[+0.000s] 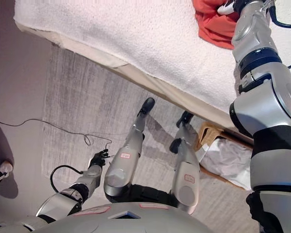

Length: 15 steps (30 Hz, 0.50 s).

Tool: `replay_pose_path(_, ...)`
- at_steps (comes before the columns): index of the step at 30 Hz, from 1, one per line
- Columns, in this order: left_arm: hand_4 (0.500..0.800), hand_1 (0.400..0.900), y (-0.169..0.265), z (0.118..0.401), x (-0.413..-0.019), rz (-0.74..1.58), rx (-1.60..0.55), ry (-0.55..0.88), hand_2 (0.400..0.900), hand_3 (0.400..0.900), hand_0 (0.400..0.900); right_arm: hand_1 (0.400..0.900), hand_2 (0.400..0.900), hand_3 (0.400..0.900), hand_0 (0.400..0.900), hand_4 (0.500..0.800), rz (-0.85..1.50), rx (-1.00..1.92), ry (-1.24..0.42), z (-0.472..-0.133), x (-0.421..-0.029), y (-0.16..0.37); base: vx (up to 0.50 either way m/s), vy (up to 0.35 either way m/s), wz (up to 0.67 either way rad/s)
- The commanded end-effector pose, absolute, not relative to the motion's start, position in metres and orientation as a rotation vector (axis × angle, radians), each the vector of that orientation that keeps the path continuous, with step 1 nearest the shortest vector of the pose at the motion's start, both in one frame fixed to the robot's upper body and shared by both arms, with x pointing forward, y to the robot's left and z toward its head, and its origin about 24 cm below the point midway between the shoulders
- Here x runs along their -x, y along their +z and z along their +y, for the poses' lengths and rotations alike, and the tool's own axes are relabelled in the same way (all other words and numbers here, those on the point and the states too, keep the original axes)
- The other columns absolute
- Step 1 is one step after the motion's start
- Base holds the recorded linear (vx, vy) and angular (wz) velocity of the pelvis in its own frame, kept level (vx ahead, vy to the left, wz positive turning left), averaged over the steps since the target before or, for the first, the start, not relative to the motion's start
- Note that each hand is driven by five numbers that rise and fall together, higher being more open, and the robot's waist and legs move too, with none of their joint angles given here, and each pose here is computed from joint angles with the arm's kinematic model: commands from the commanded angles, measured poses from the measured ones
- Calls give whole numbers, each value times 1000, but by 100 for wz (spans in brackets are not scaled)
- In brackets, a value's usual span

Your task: Put the clothes on the bed into the basket.

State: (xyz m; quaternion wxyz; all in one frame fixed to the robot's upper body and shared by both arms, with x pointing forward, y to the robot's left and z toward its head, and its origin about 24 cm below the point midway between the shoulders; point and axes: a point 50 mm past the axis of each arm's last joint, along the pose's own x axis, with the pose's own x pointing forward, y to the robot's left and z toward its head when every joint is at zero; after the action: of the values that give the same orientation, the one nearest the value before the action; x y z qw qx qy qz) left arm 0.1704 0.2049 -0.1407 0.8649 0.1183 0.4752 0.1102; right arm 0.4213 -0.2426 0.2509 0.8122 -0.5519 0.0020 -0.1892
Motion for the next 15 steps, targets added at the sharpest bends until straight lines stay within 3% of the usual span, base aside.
replay_pose_path(1,800,900,-151,238,-129,1136,-297,359,900,900,900,400,400,400,400,500,-44,1159,-471,-253,-418,266,46,52,-30)
replay_pose_path(8,800,900,-154,242,-115,1182,-300,373,900,900,900,400,400,400,400,500,46,1167,-447,-272,-411,232,82,53,-37)
replay_pose_path(15,800,900,-158,248,-95,1255,-282,404,900,900,900,400,400,400,400,500,117,1177,-380,-287,-402,197,108,53,-63)
